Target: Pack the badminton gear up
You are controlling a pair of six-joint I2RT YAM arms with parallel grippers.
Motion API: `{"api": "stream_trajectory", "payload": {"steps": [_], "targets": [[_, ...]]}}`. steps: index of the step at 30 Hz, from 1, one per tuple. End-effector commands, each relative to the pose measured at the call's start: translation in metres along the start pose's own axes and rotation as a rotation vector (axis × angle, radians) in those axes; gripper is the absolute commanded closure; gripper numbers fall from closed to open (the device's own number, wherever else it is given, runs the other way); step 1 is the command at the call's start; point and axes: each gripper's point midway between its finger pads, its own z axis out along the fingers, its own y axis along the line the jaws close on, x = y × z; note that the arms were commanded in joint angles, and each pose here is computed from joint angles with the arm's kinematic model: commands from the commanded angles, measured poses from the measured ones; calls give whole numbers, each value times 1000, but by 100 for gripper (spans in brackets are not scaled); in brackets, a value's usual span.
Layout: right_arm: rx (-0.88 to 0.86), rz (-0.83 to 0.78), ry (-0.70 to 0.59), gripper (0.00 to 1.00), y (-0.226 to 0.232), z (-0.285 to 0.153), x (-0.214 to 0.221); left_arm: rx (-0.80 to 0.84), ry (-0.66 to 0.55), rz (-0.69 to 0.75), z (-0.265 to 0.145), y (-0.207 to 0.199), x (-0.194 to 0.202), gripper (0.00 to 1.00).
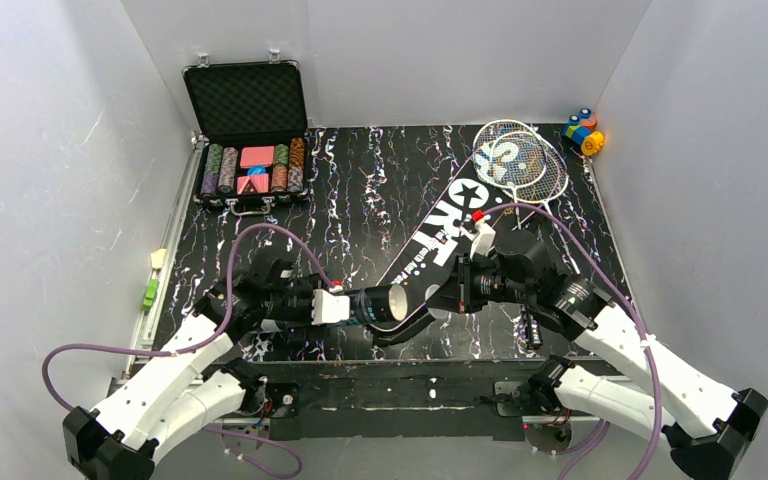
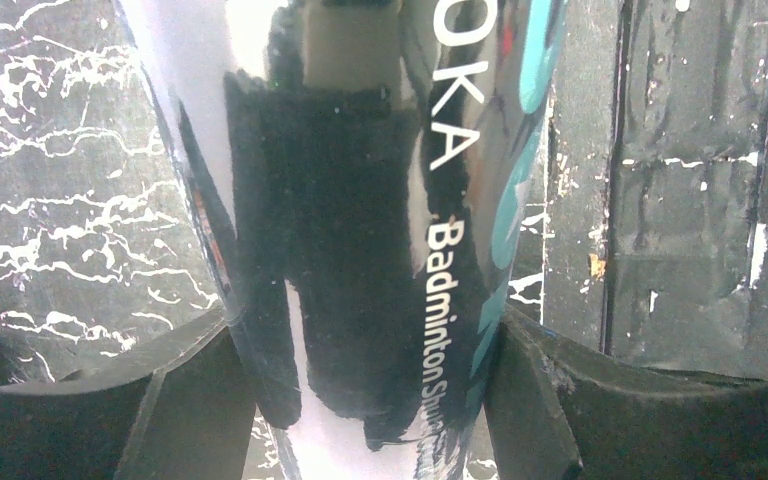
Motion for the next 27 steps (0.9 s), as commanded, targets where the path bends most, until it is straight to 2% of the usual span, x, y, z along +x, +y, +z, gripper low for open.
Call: {"api": "stream_trajectory", "payload": {"steps": [1, 13, 27], "targets": [[-258, -65, 13, 99, 52, -17, -1, -18, -91, 33, 0, 7, -20, 100], [-453, -93, -36, 99, 88, -29, -10, -15, -75, 10, 3, 7, -16, 100], [-545, -94, -25, 99, 104, -13, -18, -30, -92, 10, 3, 11, -21, 100]]}}
